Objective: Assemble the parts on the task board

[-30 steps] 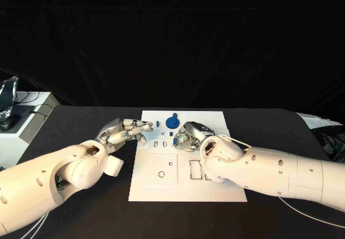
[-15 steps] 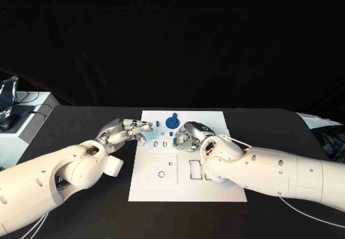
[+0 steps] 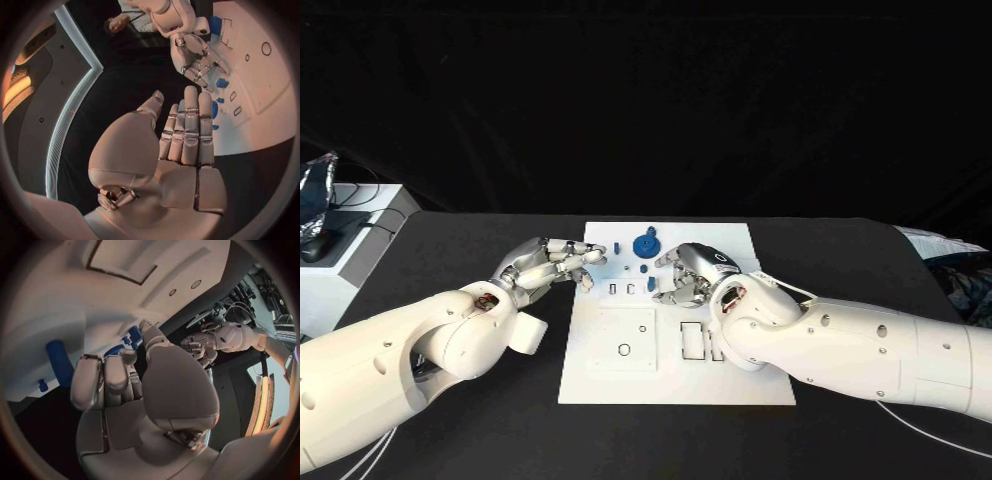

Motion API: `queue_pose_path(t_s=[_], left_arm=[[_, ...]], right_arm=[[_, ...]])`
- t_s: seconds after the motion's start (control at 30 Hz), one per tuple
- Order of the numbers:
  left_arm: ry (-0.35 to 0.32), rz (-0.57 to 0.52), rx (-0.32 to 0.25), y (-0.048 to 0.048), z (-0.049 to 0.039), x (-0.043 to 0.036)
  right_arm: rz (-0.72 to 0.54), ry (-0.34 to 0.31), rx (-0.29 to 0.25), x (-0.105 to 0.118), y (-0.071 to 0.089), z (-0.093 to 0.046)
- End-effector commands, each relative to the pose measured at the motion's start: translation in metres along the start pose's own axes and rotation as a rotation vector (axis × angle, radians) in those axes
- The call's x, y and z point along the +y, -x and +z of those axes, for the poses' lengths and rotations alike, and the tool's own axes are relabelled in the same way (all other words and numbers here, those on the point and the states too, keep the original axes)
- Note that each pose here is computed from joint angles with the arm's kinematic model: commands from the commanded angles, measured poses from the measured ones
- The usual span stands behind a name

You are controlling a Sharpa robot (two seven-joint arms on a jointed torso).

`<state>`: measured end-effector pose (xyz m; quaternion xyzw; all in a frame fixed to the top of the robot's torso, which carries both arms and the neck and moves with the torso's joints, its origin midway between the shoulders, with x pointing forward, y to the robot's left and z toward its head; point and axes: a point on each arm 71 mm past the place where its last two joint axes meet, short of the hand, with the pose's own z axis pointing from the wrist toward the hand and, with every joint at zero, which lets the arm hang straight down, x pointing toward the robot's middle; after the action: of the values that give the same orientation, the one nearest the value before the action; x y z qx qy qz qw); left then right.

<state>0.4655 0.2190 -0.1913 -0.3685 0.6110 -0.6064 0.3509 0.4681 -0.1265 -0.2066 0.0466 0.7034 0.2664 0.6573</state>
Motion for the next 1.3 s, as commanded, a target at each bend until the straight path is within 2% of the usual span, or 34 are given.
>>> queue_pose_path(t_s=[0.03,0.3,0.37,0.47,0.63,0.7,0.73,0.77,0.93,1.13,1.3], left_arm=[[-0.002,0.052,0.025,-0.0028,0.0005,-0.0006],[0.034,0.122,0.016,0.0012,0.0034,0.0023],[0.056,0.144,0.013,0.0021,0.0063,0.0028],[0.104,0.2,0.011,0.0028,0.0133,0.003],[0.204,0.317,0.034,0.0019,0.0299,0.0024],[0.253,0.393,0.048,0.0039,0.0413,-0.0016],[0.256,0.4,0.049,0.004,0.0423,-0.0021],[0.281,0.456,0.06,0.0048,0.0496,-0.0058],[0.361,0.612,0.099,0.0012,0.0684,-0.0134],[0.514,0.747,0.139,-0.0104,0.0908,-0.0158],[0.595,0.819,0.154,-0.0203,0.1038,-0.0154]], right_arm=[[0.033,0.028,-0.052,0.002,0.011,-0.007],[0.128,0.073,-0.163,-0.002,0.054,-0.022],[0.166,0.078,-0.174,-0.005,0.065,-0.023],[0.239,0.069,-0.154,-0.015,0.076,-0.022],[0.359,0.038,-0.113,-0.036,0.092,-0.018],[0.404,0.03,-0.105,-0.044,0.097,-0.015],[0.429,0.023,-0.104,-0.048,0.099,-0.014],[0.465,0.011,-0.107,-0.056,0.102,-0.013],[0.51,-0.015,-0.138,-0.073,0.11,-0.009],[0.527,-0.043,-0.179,-0.09,0.118,-0.009],[0.549,-0.048,-0.213,-0.099,0.123,-0.007]])
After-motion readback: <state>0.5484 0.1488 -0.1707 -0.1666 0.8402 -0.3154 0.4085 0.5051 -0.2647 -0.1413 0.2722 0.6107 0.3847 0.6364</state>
